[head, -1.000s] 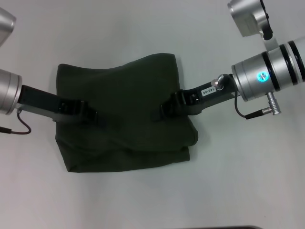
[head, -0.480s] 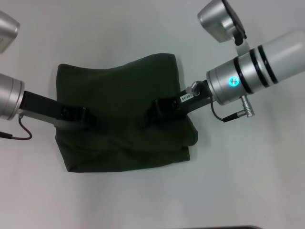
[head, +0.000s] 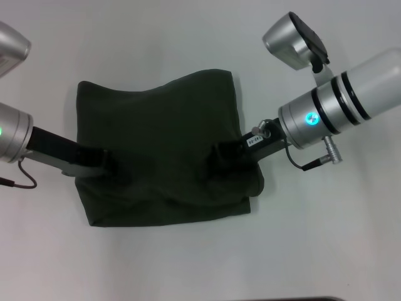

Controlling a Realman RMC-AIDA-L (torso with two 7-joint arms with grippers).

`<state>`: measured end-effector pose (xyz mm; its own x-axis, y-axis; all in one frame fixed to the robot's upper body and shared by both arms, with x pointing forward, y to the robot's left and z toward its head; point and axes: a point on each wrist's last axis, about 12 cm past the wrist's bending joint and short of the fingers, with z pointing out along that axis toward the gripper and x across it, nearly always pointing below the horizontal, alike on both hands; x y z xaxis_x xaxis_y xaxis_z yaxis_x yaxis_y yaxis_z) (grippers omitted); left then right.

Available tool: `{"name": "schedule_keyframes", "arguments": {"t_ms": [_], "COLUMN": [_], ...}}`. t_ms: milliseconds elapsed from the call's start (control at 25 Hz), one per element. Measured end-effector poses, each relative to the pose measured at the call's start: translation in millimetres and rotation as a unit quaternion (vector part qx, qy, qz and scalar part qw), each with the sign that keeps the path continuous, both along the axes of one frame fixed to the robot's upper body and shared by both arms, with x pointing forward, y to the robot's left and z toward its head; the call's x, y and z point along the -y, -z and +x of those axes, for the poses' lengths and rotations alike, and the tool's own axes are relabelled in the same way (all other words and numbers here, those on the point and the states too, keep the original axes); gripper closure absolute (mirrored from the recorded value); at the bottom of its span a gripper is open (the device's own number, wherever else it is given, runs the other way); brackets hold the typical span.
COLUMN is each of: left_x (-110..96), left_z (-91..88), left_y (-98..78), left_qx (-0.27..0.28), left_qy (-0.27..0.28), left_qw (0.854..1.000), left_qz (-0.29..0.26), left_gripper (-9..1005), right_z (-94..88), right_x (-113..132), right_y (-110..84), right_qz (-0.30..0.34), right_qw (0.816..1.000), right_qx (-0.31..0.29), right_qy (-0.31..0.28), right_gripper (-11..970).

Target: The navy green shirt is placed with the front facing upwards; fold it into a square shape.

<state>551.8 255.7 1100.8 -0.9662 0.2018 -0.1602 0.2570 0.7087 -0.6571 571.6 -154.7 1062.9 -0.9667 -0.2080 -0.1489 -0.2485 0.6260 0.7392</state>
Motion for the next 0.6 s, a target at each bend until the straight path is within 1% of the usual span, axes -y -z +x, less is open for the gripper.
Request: {"name": "schedule_keyframes", "arguments": {"t_ms": [160, 320, 480, 600], "left_x": [-4, -9, -13, -7], "left_z": [1.5, 1.2, -3.4, -6.3], "left_y": [2.3, 2.3, -3.1, -4.8], "left_qx": [-0.005, -0.005, 0.003, 0.003], "left_qy": [-0.009, -0.014, -0.002, 0.012], "left_qw": [1.0, 1.0, 1.0, 1.0], "left_qz": [0.019, 0.026, -0.003, -0.022], "left_gripper": [992, 992, 992, 992], "right_z": [-5.8, -10.3, -14.0, -17.0], "right_x": [10, 25, 34, 30], "right_y": [-0.8, -1.7, -10.3, -15.6], "right_qz": [0.009, 0.009, 0.032, 0.048], "right_qw": [1.0, 1.0, 0.999, 0.999], "right_qx": [-0.008, -0.016, -0.015, -0.013], "right_qy": [-0.001, 0.009, 0.004, -0.017], "right_gripper": [956, 956, 957, 957]}}
